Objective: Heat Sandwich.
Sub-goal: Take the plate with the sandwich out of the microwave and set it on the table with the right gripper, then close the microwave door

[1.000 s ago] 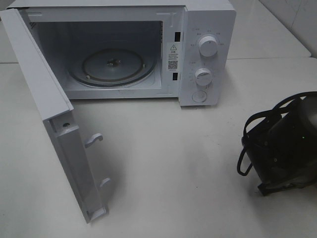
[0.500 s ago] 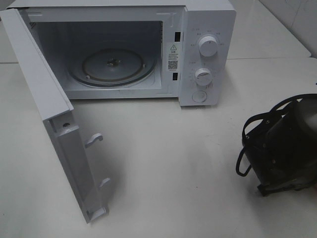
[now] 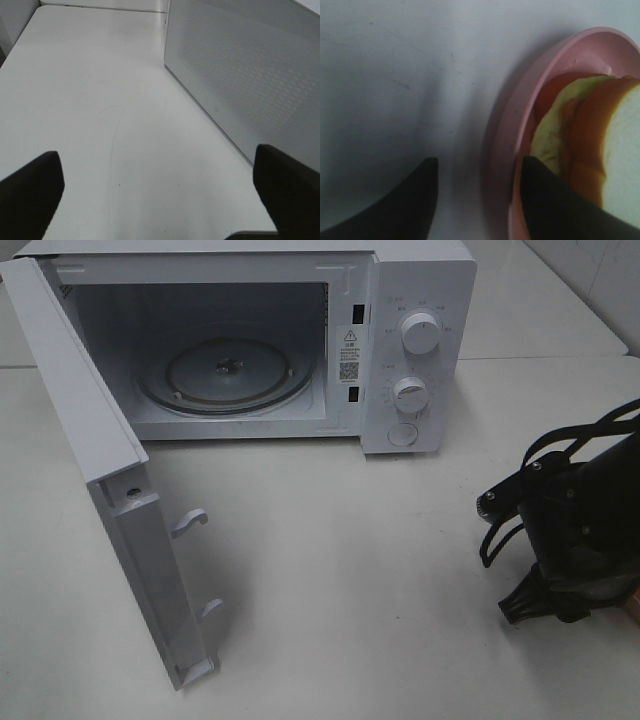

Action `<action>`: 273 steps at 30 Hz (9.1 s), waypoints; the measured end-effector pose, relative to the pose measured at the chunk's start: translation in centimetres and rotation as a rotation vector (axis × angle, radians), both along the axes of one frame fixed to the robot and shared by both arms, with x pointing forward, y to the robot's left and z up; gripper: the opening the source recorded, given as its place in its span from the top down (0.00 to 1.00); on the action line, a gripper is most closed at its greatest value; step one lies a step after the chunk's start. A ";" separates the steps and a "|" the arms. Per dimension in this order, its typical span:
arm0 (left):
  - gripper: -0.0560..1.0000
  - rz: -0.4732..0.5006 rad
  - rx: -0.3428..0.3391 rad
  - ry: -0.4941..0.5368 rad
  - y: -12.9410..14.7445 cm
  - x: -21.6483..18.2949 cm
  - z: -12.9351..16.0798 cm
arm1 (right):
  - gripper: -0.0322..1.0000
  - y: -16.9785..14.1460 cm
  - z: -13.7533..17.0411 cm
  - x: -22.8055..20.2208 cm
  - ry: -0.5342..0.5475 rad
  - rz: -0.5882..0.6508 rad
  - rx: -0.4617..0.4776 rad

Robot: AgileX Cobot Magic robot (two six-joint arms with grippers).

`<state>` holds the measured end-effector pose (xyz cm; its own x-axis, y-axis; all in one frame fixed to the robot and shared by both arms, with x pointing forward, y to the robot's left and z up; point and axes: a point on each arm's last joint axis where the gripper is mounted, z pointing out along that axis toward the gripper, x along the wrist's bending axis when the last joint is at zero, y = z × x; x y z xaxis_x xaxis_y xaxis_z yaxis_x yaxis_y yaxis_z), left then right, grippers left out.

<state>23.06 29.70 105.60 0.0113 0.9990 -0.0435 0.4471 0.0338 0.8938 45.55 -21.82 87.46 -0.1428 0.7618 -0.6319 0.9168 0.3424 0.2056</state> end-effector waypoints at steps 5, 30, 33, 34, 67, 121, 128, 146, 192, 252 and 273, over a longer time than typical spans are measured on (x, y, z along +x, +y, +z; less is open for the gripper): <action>0.03 0.000 0.000 0.000 0.0 0.0 0.0 | 0.37 0.1 1.1 -0.2 -0.007 -0.001 0.040; 0.03 0.000 0.000 0.000 0.0 0.0 0.0 | 0.18 -0.2 9.8 -3.9 0.056 0.289 0.255; 0.03 0.000 0.000 0.000 0.0 0.0 0.0 | 0.18 -0.2 11.0 -5.1 0.077 0.321 0.328; 0.03 0.000 0.000 0.000 0.0 0.0 0.0 | 0.18 -0.2 11.4 -5.4 0.081 0.326 0.355; 0.03 0.000 0.000 0.000 0.0 0.0 0.0 | 0.22 -4.9 21.0 -15.3 -0.114 0.473 0.670; 0.03 0.000 0.000 0.000 0.0 0.0 0.0 | 0.23 -8.0 17.3 -22.5 -0.714 0.019 0.707; 0.03 0.000 0.000 0.000 0.0 0.0 0.0 | 0.23 -8.0 17.3 -22.5 -0.714 0.019 0.707; 0.03 0.000 0.000 0.000 0.0 0.0 0.0 | 0.23 -7.9 17.3 -22.5 -0.714 0.020 0.712; 0.95 0.031 0.044 -0.052 0.6 10.6 -1.1 | 0.23 -7.9 17.3 -22.5 -0.714 0.020 0.712; 0.95 -0.489 0.034 -0.241 -8.2 22.1 -10.3 | 0.23 -7.9 17.3 -22.5 -0.714 0.020 0.712; 0.95 -0.412 0.056 -0.272 -16.8 26.7 -10.5 | 0.23 -7.9 17.3 -22.5 -0.714 0.020 0.712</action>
<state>49.80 12.86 95.12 0.4097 0.9096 0.0693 0.1633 -0.1479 0.9754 23.07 -29.77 104.72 0.0741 0.9969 0.0267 0.4946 -0.0600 0.8670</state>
